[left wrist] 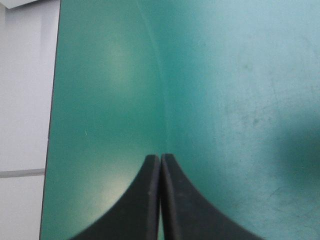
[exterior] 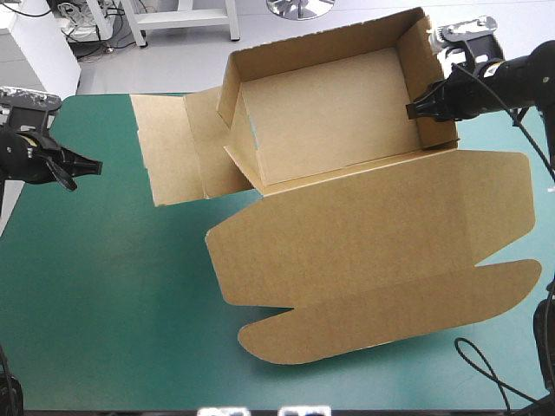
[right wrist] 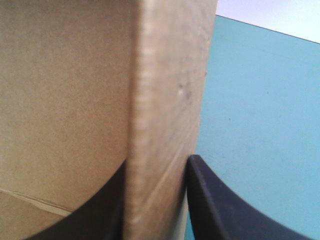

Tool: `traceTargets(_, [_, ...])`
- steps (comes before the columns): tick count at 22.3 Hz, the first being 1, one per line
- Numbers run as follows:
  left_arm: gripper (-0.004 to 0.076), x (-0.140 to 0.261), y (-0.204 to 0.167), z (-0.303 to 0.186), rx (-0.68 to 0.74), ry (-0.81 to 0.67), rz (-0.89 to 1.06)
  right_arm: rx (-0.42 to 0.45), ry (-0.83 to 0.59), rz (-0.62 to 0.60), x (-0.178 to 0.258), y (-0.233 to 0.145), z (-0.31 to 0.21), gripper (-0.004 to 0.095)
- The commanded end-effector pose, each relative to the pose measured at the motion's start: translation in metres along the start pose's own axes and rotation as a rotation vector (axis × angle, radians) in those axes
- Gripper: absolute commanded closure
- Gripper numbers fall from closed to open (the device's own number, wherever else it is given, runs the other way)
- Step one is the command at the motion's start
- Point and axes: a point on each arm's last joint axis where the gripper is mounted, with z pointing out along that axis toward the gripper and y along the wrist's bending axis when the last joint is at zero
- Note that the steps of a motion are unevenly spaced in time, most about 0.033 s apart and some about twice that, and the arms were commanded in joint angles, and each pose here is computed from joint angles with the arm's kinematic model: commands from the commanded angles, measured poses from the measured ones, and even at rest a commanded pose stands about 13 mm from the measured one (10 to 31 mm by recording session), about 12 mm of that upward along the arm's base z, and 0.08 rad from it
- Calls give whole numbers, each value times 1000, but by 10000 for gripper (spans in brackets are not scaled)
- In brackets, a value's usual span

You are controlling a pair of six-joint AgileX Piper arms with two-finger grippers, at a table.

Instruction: Fold the box

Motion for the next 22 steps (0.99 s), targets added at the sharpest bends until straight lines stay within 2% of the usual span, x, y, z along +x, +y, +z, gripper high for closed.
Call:
traceTargets(1, [734, 6, 1, 5, -50, -68, -8, -29, -96, -7, -6, 10, -35, 927])
traceTargets(7, [734, 27, -17, 64, 19, -227, -178, -104, -124, 8, -9, 18, -36, 927])
traceTargets(10, [734, 27, -25, 83, 104, -202, -253, -136, -137, 13, -10, 20, -36, 927])
traceTargets(14, [734, 24, -42, 101, 289, -186, -309, -142, -140, 15, -10, 21, -36, 927])
traceTargets(22, [734, 3, -76, 86, 783, -390, -317, -140, -140, 6, -10, 21, -36, 927])
